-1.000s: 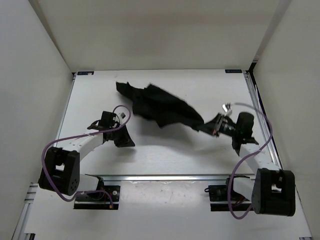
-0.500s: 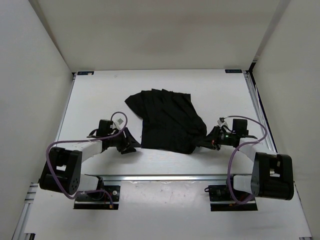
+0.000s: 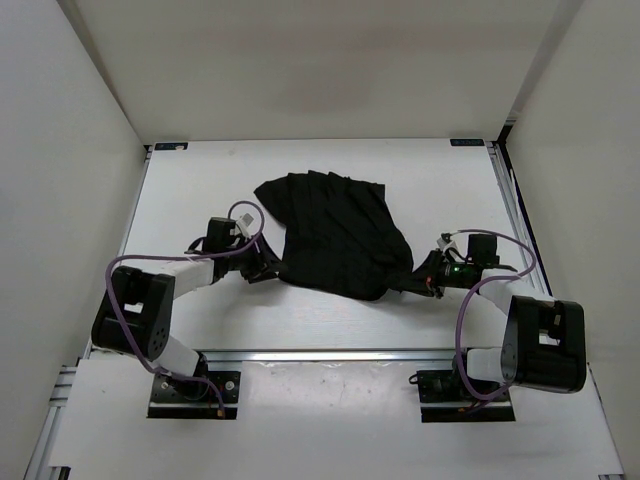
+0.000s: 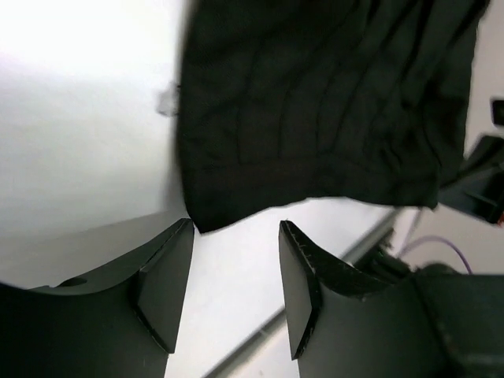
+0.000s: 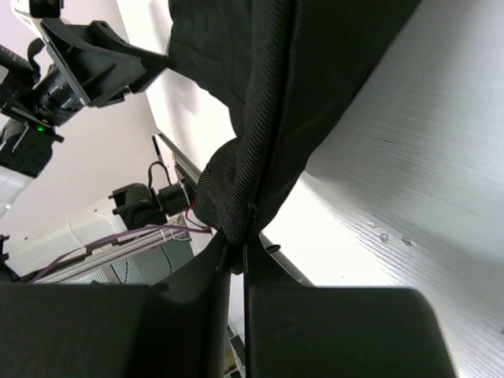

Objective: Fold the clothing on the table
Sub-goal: Flatten the skirt out, then fold the skirt

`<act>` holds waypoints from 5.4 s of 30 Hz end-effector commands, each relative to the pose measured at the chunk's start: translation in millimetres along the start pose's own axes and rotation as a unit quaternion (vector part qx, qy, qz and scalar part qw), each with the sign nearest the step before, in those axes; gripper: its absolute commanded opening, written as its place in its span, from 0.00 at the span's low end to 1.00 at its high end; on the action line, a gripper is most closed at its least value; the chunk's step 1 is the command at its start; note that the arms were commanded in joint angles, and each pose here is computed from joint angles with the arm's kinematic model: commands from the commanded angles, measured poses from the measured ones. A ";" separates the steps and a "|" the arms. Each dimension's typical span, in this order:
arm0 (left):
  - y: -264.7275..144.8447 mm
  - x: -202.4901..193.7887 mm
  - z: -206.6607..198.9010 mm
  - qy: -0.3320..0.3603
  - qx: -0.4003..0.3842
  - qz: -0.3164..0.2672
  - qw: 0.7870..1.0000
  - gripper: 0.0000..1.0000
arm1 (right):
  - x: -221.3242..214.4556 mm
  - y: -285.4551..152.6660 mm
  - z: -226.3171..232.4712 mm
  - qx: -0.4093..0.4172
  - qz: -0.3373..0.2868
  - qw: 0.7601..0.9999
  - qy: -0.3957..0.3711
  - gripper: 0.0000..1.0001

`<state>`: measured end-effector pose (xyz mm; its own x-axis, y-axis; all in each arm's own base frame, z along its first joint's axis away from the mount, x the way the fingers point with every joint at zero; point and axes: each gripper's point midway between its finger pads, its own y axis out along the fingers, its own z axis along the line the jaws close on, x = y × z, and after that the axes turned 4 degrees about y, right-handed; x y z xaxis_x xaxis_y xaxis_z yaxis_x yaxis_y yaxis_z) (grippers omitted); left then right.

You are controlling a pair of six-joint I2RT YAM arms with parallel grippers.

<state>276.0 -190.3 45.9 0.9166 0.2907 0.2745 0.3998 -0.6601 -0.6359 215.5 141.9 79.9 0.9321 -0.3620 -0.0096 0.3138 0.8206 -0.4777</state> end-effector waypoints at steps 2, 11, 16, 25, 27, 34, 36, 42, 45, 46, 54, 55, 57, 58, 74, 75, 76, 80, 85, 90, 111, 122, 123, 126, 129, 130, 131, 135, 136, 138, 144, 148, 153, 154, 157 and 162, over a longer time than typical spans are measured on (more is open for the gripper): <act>-4.1 15.4 19.2 0.048 0.059 -0.010 0.997 0.57 | 5.8 -6.4 4.4 0.007 -0.012 1.000 -0.012 0.00; 8.2 -4.0 35.7 0.056 0.092 0.031 0.994 0.56 | 5.2 -4.7 3.2 0.006 -0.009 1.000 -0.005 0.00; 24.5 -19.0 36.1 0.023 0.066 0.049 0.996 0.54 | 1.1 -4.5 1.6 0.005 -0.010 1.000 -0.004 0.00; 44.7 -23.0 30.4 0.015 0.038 0.054 0.998 0.00 | 1.5 -9.0 1.1 0.013 -0.028 1.000 0.005 0.00; 42.9 -14.8 22.6 0.022 0.027 0.051 0.998 0.00 | 0.6 -6.9 0.9 0.012 -0.023 1.000 0.004 0.00; -28.0 97.0 -70.1 0.131 0.003 -0.052 0.990 0.00 | 43.1 -6.1 38.8 0.010 -0.059 0.997 -0.039 0.00; -51.4 121.0 -85.9 0.143 0.003 -0.084 0.986 0.00 | 67.1 -12.0 60.6 0.013 -0.086 0.994 -0.067 0.00; -93.8 209.0 -118.1 0.153 -0.036 -0.162 0.974 0.00 | 138.2 -37.7 101.6 0.027 -0.146 0.983 -0.106 0.00; -101.3 214.3 -130.0 0.149 -0.075 -0.170 0.971 0.00 | 157.1 -36.5 114.2 0.019 -0.154 0.978 -0.136 0.00; -100.9 209.1 -124.8 0.149 -0.068 -0.168 0.972 0.00 | 157.7 -36.7 116.5 0.022 -0.154 0.977 -0.144 0.00; -72.7 85.8 -41.3 0.113 0.012 -0.066 0.991 0.00 | 78.8 -9.7 69.6 -0.004 -0.062 0.992 -0.109 0.00; -75.4 68.6 -42.6 0.121 0.011 -0.048 0.991 0.00 | 60.8 -10.2 68.3 -0.007 -0.042 0.993 -0.110 0.00; -87.1 43.0 -56.0 0.148 -0.018 -0.037 0.988 0.00 | 31.3 -14.0 66.0 -0.013 -0.009 0.992 -0.124 0.00; -90.3 31.4 -64.6 0.149 -0.042 -0.022 0.988 0.00 | 16.4 -17.1 76.6 -0.006 -0.002 0.988 -0.153 0.00; -245.7 -1.9 -236.7 0.420 -0.310 -0.060 0.851 0.00 | -34.2 -100.1 205.1 0.078 -0.235 0.856 -0.455 0.01; -238.5 6.2 -233.0 0.414 -0.305 -0.069 0.855 0.00 | -23.5 -100.5 199.2 0.061 -0.257 0.861 -0.435 0.00; -224.4 20.0 -223.4 0.377 -0.284 -0.080 0.878 0.00 | -12.1 -98.4 193.2 0.047 -0.271 0.865 -0.420 0.00; -158.2 67.7 -162.5 0.199 -0.250 -0.105 0.942 0.00 | 47.6 -76.6 153.7 0.002 -0.279 0.897 -0.344 0.00; -91.2 133.4 -103.8 0.068 -0.176 -0.134 0.973 0.00 | 131.8 -62.1 115.8 0.007 -0.252 0.948 -0.196 0.00; -37.8 215.7 -130.5 0.106 -0.124 -0.112 0.980 0.00 | 220.6 -47.3 152.4 0.012 -0.230 0.946 -0.226 0.00; -80.4 97.0 -104.7 0.081 -0.155 -0.114 0.978 0.00 | 81.9 -38.0 75.3 -0.005 -0.207 0.948 -0.243 0.00; -83.5 -25.7 -40.0 0.027 -0.064 -0.051 0.996 0.00 | -4.1 -35.5 19.9 -0.057 -0.089 0.986 -0.127 0.00; -84.8 -22.4 -47.2 0.033 -0.072 -0.051 0.996 0.00 | -5.2 -34.0 23.6 -0.056 -0.078 0.986 -0.136 0.00; -88.6 -18.1 -53.3 0.029 -0.082 -0.057 0.995 0.00 | -9.3 -34.9 28.6 -0.061 -0.057 0.988 -0.131 0.00; -89.8 -18.3 -50.3 0.026 -0.072 -0.060 0.995 0.00 | -8.4 -39.9 35.3 -0.068 -0.061 0.986 -0.139 0.00; -90.8 -18.8 -51.5 0.029 -0.073 -0.060 0.995 0.00 | -10.7 -41.7 35.3 -0.072 -0.059 0.986 -0.137 0.00; -92.4 -17.6 -53.0 0.031 -0.072 -0.061 0.995 0.00 | -12.9 -43.9 40.4 -0.071 -0.053 0.986 -0.139 0.00; -98.5 -17.8 -55.1 0.037 -0.070 -0.066 0.995 0.00 | -35.4 -45.0 31.0 -0.090 -0.012 0.989 -0.113 0.00; -99.1 -20.8 -52.4 0.031 -0.065 -0.063 0.995 0.00 | -39.3 -47.0 30.3 -0.095 -0.007 0.990 -0.107 0.01; -104.3 -25.7 -50.8 0.024 -0.064 -0.068 0.995 0.00 | -54.0 -49.7 21.8 -0.110 0.008 0.990 -0.086 0.00; -141.7 -29.7 -53.6 -0.009 -0.063 -0.142 0.988 0.00 | -90.4 -65.1 29.9 -0.112 0.010 0.990 -0.085 0.00; -151.3 -19.0 -53.8 -0.026 -0.026 -0.140 0.989 0.00 | -88.5 -69.4 55.0 -0.119 -0.005 0.985 -0.124 0.00; -125.7 22.1 -59.3 -0.028 0.000 -0.126 0.992 0.00 | -34.4 -53.5 60.7 -0.092 -0.023 0.990 -0.106 0.00; -117.4 33.4 -58.4 -0.034 0.005 -0.121 0.992 0.00 | -24.9 -50.9 64.1 -0.072 -0.030 0.991 -0.107 0.00; -96.6 62.3 -52.2 -0.038 0.025 -0.120 0.992 0.00 | 13.4 -43.4 56.0 -0.033 -0.062 0.995 -0.074 0.00; -59.9 86.5 -38.6 -0.057 0.049 -0.098 0.992 0.00 | 55.1 -19.8 50.8 -0.015 -0.061 0.996 -0.066 0.01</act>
<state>298.8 -160.1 131.3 0.8600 0.4497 0.2413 0.4850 -0.5729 -0.6607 230.4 129.8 122.4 0.9240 -0.3793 0.0488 0.3373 0.7482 -0.5713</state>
